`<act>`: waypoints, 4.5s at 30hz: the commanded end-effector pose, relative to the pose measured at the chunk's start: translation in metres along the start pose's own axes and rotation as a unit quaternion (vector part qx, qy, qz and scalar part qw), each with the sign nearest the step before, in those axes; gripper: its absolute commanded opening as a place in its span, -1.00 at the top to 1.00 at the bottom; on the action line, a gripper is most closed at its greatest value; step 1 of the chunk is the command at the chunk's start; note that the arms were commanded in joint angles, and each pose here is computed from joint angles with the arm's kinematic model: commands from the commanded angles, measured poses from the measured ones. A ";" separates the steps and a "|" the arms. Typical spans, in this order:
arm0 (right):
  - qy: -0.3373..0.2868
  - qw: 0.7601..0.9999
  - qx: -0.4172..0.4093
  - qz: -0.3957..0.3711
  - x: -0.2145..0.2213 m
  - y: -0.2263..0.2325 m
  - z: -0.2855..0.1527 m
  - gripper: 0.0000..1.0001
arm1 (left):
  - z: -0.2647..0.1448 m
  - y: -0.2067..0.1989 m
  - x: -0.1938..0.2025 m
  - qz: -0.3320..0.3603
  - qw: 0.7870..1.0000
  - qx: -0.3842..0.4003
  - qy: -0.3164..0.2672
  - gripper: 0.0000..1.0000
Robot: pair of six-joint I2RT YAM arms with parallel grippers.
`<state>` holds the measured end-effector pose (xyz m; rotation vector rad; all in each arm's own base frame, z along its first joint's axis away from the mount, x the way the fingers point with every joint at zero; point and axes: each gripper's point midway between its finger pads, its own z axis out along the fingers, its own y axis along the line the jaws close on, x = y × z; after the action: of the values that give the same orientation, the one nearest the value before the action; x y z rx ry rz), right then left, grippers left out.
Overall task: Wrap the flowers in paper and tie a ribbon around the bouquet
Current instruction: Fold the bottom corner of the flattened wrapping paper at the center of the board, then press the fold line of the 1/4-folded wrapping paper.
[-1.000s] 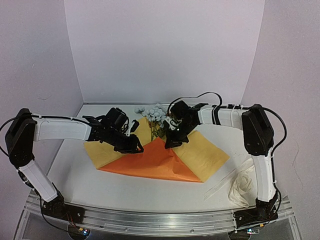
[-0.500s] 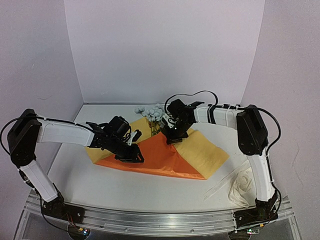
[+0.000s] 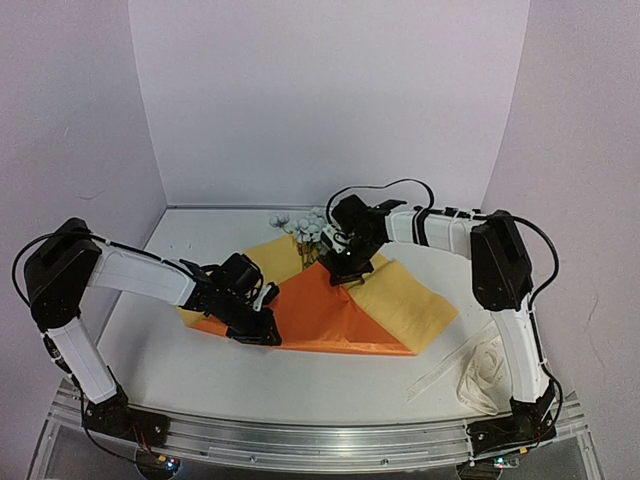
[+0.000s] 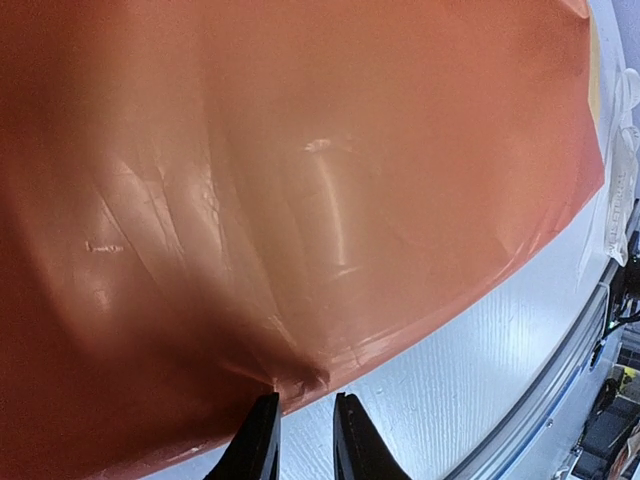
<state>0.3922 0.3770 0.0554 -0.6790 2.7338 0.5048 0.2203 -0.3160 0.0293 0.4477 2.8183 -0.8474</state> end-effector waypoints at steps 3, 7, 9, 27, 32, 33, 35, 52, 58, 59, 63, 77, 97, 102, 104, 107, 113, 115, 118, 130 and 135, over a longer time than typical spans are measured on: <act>0.014 1.000 0.012 -0.004 0.003 0.000 0.002 0.73 | 0.009 0.003 0.000 -0.013 1.000 -0.001 -0.007 0.63; 0.027 0.999 0.021 0.007 0.010 0.002 -0.029 -0.01 | 0.011 0.009 0.001 -0.025 1.000 -0.013 -0.010 0.66; 0.028 0.999 0.027 0.025 0.017 0.003 -0.050 -0.32 | 0.013 0.011 0.001 -0.029 0.999 -0.016 -0.011 0.66; 0.012 0.982 -0.075 0.175 0.084 0.106 -0.022 0.48 | 0.016 0.013 0.004 -0.045 0.999 -0.010 -0.013 0.68; 0.002 0.977 -0.064 0.201 0.092 0.096 0.001 0.54 | 0.015 0.013 0.003 -0.044 0.999 -0.010 -0.016 0.68; 0.001 0.978 -0.057 0.203 0.095 0.092 0.005 0.55 | 0.015 0.013 0.003 -0.044 0.999 -0.011 -0.016 0.68; 0.003 0.977 -0.049 0.205 0.102 0.086 0.010 0.57 | 0.014 0.013 0.003 -0.044 0.999 -0.012 -0.017 0.69; 0.018 0.978 0.008 0.209 0.163 0.032 0.005 0.60 | 0.010 0.021 0.005 -0.062 0.997 -0.031 -0.021 0.69; 0.033 0.977 0.001 0.210 0.167 0.033 0.009 0.60 | -0.003 0.041 0.003 -0.097 0.991 -0.078 -0.049 0.67; 0.034 0.977 0.001 0.209 0.167 0.033 0.010 0.59 | -0.007 0.047 0.004 -0.106 0.989 -0.086 -0.053 0.67; 0.037 0.977 0.000 0.208 0.168 0.033 0.011 0.59 | -0.018 0.074 0.014 -0.149 0.980 -0.117 -0.061 0.67; 0.046 0.977 -0.006 0.207 0.174 0.030 0.009 0.59 | -0.070 0.172 0.050 -0.344 0.913 -0.193 -0.106 0.66; 0.049 0.990 -0.075 0.112 0.129 0.102 -0.038 0.38 | -0.074 0.167 0.032 -0.318 0.930 -0.157 -0.092 0.93; 0.063 0.987 -0.079 0.124 0.124 0.118 -0.016 0.48 | -0.072 0.169 0.037 -0.318 0.931 -0.159 -0.087 0.97; 0.066 0.986 -0.083 0.128 0.122 0.123 -0.008 0.49 | -0.072 0.169 0.038 -0.318 0.930 -0.160 -0.086 0.98; 0.074 0.984 -0.079 0.138 0.123 0.122 0.004 0.52 | -0.074 0.168 0.039 -0.318 0.931 -0.161 -0.085 0.99; 0.088 0.984 -0.060 0.141 0.136 0.112 0.018 0.54 | -0.098 0.149 0.008 -0.268 0.944 -0.148 -0.124 0.78; 0.090 0.984 -0.056 0.143 0.138 0.110 0.020 0.54 | -0.109 0.135 -0.007 -0.236 0.949 -0.151 -0.144 0.68; 0.092 0.984 -0.054 0.145 0.140 0.109 0.021 0.55 | -0.116 0.107 -0.026 -0.185 0.957 -0.149 -0.166 0.60; 0.098 0.982 -0.046 0.155 0.143 0.106 0.027 0.57 | -0.034 0.016 -0.027 -0.048 0.995 -0.015 -0.089 0.71; 0.098 0.982 -0.038 0.160 0.146 0.101 0.028 0.60 | -0.011 0.027 -0.011 -0.062 0.996 -0.024 -0.057 0.79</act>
<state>0.2221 0.4214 0.0163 -0.3495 3.0289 0.7044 0.2350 -0.2760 0.0267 0.1747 2.8071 -0.7258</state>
